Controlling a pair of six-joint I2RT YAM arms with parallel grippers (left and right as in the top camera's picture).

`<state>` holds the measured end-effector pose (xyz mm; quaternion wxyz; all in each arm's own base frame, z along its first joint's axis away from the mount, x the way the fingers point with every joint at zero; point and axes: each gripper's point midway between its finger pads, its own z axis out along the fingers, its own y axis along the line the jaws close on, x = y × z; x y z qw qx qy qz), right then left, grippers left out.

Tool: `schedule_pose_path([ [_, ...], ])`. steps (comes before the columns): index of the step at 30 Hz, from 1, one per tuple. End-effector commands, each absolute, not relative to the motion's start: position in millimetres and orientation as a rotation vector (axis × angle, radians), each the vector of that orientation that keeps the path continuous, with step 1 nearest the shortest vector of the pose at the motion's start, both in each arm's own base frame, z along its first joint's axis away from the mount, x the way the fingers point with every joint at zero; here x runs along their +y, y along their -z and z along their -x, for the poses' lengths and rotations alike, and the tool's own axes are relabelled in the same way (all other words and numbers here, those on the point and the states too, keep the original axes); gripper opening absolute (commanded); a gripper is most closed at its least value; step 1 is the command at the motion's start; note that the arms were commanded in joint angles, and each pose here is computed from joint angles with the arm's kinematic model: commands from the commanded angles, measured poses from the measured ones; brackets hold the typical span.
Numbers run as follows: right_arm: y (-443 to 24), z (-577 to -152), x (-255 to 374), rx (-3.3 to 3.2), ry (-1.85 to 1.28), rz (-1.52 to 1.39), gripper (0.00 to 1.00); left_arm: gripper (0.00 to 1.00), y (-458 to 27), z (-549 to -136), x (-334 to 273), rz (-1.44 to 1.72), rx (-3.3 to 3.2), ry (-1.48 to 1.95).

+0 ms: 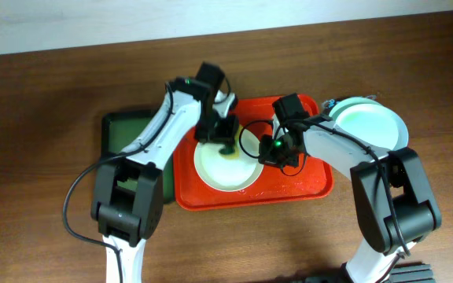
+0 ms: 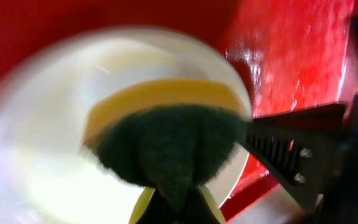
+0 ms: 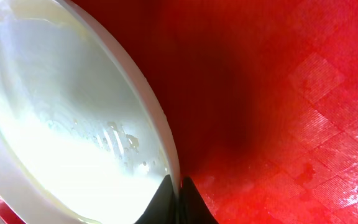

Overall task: Clean dirty plates on tray and stack at the side
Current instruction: 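Scrub the plate with the sponge while the right gripper holds the rim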

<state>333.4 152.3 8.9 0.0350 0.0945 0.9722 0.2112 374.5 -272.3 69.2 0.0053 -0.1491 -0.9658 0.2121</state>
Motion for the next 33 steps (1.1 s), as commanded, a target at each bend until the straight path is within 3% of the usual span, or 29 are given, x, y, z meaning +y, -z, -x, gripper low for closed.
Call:
schedule_pose_path([
  [1, -7, -330, 157, 2.998, -0.663, -0.271, 0.04, 0.00, -79, -397, -229, 0.476, -3.172, -0.259],
  [10, -7, -330, 157, 2.998, -0.663, -0.270, 0.04, 0.00, 12, -349, -197, 0.367, -3.073, -0.037],
  [12, -7, -330, 157, 2.998, -0.662, -0.270, 0.04, 0.00, 18, -325, -205, 0.382, -2.985, -0.123],
  [15, -7, -330, 156, 2.996, -0.650, -0.272, 0.04, 0.00, -10, -296, -257, 0.545, -2.786, -0.613],
  [19, -6, -331, 154, 2.996, -0.635, -0.274, 0.04, 0.00, -64, -327, -275, 0.613, -2.878, -0.716],
  [22, -6, -331, 154, 2.997, -0.635, -0.273, 0.04, 0.00, -79, -369, -241, 0.570, -3.119, -0.335],
  [27, -6, -331, 154, 2.996, -0.635, -0.273, 0.04, 0.00, -55, -371, -207, 0.500, -3.156, -0.038],
  [33, -6, -331, 154, 2.997, -0.635, -0.274, 0.04, 0.00, -9, -359, -196, 0.419, -3.153, 0.008],
])
